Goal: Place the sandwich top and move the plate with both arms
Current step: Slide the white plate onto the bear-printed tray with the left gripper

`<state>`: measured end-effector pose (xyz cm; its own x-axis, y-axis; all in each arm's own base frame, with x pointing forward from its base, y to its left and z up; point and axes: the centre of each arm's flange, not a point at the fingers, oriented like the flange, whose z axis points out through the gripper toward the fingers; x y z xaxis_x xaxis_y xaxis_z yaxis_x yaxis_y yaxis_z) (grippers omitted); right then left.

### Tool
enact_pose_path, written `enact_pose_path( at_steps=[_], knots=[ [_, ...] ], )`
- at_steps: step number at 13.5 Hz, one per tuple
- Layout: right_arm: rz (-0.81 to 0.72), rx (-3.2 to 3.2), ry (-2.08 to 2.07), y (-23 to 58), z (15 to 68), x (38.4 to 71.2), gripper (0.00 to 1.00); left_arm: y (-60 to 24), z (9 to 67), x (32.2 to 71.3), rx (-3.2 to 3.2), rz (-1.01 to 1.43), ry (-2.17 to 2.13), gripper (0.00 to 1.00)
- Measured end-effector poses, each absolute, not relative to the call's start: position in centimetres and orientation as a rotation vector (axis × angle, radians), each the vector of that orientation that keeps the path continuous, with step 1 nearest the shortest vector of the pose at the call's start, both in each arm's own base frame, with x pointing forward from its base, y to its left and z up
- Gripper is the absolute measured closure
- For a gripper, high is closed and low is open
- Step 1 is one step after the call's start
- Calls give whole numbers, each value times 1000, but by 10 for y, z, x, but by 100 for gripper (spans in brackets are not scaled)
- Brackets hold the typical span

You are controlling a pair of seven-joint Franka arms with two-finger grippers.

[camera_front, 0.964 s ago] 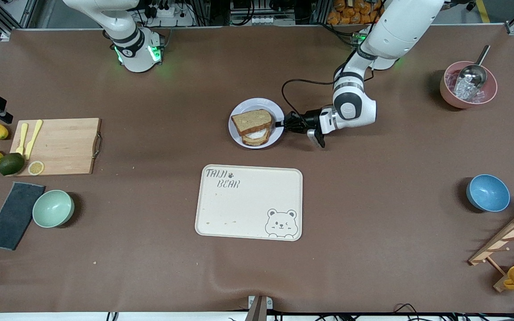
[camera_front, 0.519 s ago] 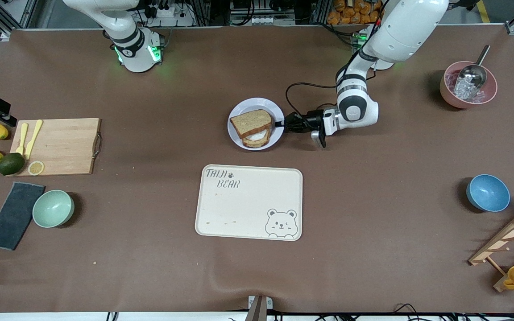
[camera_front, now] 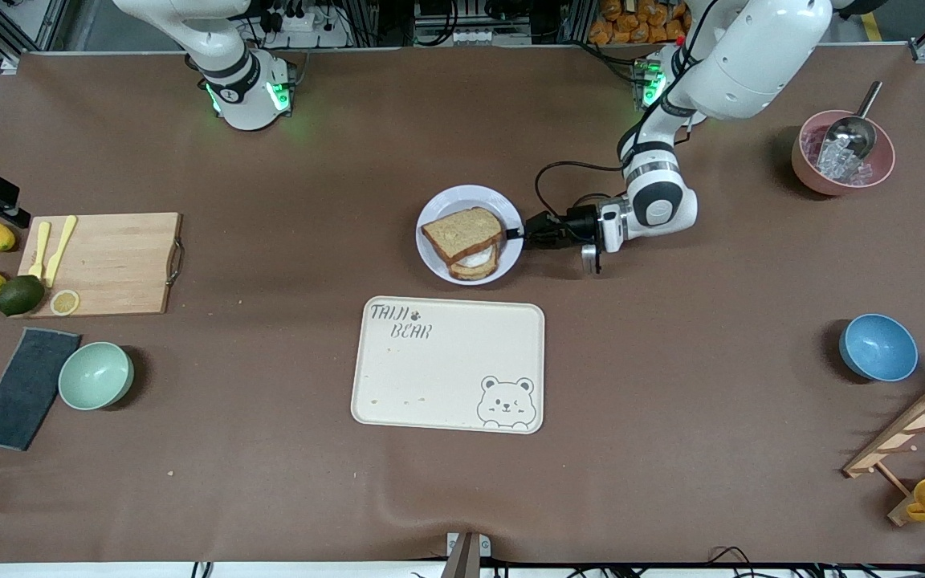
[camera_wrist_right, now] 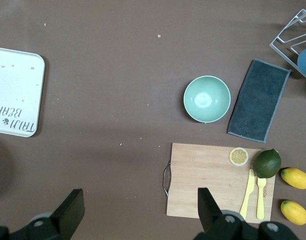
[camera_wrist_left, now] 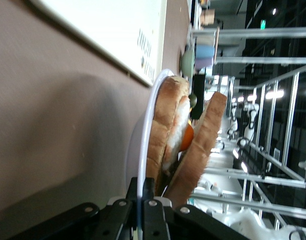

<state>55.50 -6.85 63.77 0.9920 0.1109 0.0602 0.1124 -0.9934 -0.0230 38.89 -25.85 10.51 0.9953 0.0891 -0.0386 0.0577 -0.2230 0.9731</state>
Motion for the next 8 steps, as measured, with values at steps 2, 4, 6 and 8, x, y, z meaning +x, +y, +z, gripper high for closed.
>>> enact_pose_path(
  at_steps=[2, 4, 6, 8],
  knots=[
    [-92, -3109, -174, -68, 638, 555, 0, -237, 108, 407, 1787, 81, 161, 95],
    [-92, -3109, -175, -68, 638, 555, 0, -224, 112, 423, 1760, 146, 240, 95],
    [-92, -3109, -175, -68, 638, 555, 0, -223, 117, 437, 1728, 204, 306, 95],
    [-93, -3109, -175, -68, 638, 555, 0, -224, 125, 453, 1689, 263, 367, 95]
  ],
)
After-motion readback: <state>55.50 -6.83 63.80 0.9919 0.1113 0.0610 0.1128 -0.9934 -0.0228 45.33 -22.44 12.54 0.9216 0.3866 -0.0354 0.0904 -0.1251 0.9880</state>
